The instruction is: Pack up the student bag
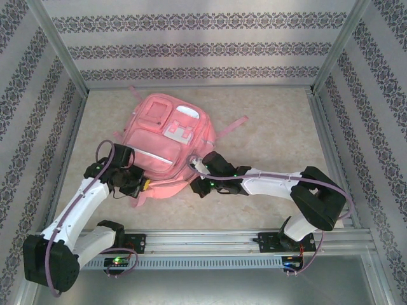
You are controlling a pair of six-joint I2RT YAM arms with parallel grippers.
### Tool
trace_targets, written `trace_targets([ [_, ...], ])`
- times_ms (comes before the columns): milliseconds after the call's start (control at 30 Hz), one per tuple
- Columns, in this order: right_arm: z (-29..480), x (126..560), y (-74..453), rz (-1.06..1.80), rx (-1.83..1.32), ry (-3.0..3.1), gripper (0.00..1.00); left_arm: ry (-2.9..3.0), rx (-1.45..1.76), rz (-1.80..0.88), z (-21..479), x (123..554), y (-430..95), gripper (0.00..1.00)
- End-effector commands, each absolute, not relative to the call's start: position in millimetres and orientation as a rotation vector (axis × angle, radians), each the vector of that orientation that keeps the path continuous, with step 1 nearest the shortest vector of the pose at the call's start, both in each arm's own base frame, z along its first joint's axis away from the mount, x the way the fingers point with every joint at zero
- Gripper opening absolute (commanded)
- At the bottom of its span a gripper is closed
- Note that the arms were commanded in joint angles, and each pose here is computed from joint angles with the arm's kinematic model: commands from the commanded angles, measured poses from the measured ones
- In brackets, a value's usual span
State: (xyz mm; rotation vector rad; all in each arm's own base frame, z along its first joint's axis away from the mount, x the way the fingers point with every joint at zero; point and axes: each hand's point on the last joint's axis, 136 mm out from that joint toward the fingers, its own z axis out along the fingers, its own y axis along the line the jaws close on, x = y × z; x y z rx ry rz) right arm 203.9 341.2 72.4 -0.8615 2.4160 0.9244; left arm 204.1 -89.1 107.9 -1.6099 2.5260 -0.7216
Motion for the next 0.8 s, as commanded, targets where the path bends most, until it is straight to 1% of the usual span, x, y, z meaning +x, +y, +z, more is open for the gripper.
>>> trace_targets([
  [0,74.8,204.2,356.3,0.970,-0.898,2.399,0.00,2.612,-1.471,-0.642,117.6,202.3,-74.6,0.08],
  [133,77.5,201.9,380.0,1.007,-0.924,2.392,0.00,2.637,-1.417,-0.568,121.0,209.5,-60.2,0.13],
  [167,78.0,201.2,385.6,1.018,-0.927,2.393,0.00,2.639,-1.408,-0.556,123.3,211.4,-58.3,0.16],
  [267,77.7,202.3,394.4,1.031,-0.913,2.405,0.00,2.639,-1.417,-0.601,127.6,213.3,-63.6,0.35],
  [300,78.1,203.4,395.6,1.034,-0.904,2.407,0.00,2.641,-1.427,-0.622,127.8,211.7,-66.2,0.39],
  [433,76.1,204.6,395.2,1.023,-0.901,2.411,0.00,2.646,-1.405,-0.690,134.7,207.9,-81.8,0.50],
  [533,75.2,205.3,395.0,1.019,-0.894,2.414,0.00,2.667,-1.389,-0.704,137.3,203.9,-98.4,0.54],
  [667,73.7,205.7,395.4,1.025,-0.881,2.420,0.00,2.652,-1.421,-0.743,132.8,205.2,-118.0,0.55],
  [767,73.2,205.9,394.1,1.021,-0.877,2.422,0.00,2.666,-1.468,-0.725,127.9,202.1,-122.2,0.56],
])
